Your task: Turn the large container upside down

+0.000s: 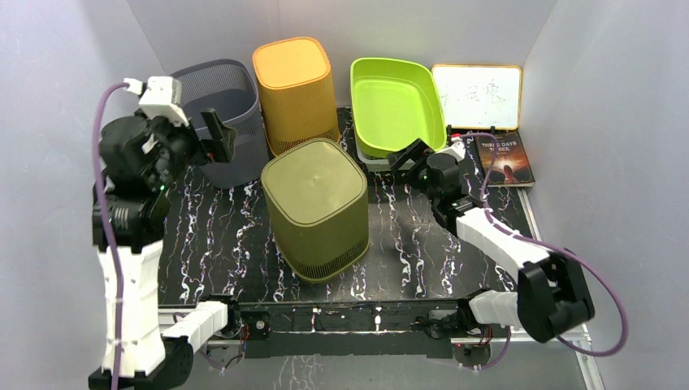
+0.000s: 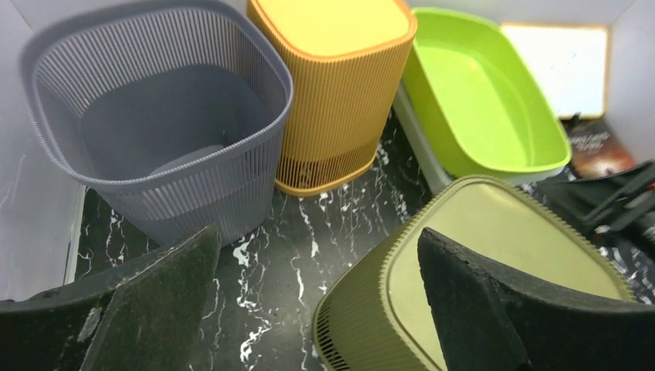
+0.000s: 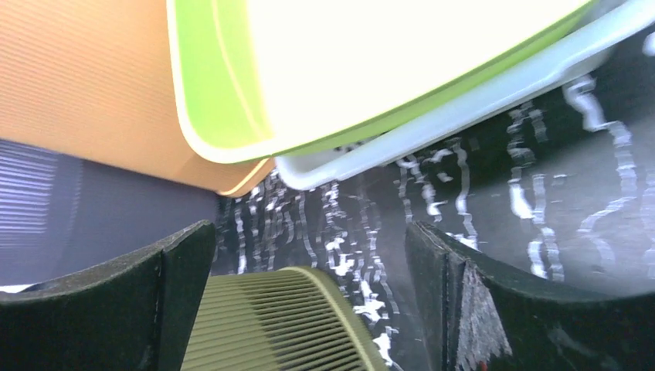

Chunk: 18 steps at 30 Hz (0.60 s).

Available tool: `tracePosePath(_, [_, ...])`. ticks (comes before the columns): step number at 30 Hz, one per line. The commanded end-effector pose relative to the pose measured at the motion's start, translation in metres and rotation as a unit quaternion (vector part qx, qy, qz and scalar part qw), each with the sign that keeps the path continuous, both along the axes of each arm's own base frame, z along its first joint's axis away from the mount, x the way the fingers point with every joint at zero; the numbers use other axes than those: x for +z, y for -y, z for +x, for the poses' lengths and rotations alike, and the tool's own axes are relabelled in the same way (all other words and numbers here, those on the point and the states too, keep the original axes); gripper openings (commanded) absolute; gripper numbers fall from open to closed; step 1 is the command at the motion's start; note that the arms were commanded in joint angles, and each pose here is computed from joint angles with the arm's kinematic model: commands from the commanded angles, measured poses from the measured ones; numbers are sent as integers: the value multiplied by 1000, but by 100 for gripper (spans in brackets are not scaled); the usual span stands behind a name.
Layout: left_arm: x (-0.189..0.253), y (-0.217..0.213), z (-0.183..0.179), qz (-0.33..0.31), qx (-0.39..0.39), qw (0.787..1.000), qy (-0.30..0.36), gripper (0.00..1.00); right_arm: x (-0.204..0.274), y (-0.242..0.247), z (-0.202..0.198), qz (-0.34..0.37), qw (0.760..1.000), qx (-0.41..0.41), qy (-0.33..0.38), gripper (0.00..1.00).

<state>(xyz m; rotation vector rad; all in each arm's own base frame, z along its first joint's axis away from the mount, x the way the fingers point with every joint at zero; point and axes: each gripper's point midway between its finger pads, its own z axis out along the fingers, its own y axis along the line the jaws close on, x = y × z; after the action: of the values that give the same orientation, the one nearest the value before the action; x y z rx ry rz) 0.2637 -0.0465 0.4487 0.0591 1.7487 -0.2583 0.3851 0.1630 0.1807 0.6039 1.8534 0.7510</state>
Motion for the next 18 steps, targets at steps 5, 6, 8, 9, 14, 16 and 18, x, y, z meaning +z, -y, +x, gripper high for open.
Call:
tracePosePath(5, [-8,3,54,72,-35,997,1,98,3,59,-36,-162,984,-52,-50,92])
tracePosePath(6, [-12,1,64,84,-33,996,-3,98,3,63,-40,-169,983,-55,-54,92])
tracePosePath(8, [-23,-5,79,108,-25,994,-13,98,2,66,-48,-176,982,-53,-55,92])
tracePosePath(9, [-30,-9,86,119,-16,992,-20,98,1,67,-52,-177,981,-50,-53,92])
tracePosePath(14, [-57,-16,118,164,-13,986,-25,98,-5,70,-65,-179,982,-41,-49,92])
tracePosePath(16, [-65,-12,128,174,-30,984,-27,98,-5,69,-67,-180,982,-34,-48,92])
tracePosePath(18, [-71,-8,136,184,-48,981,-32,97,-5,69,-68,-181,982,-31,-48,92])
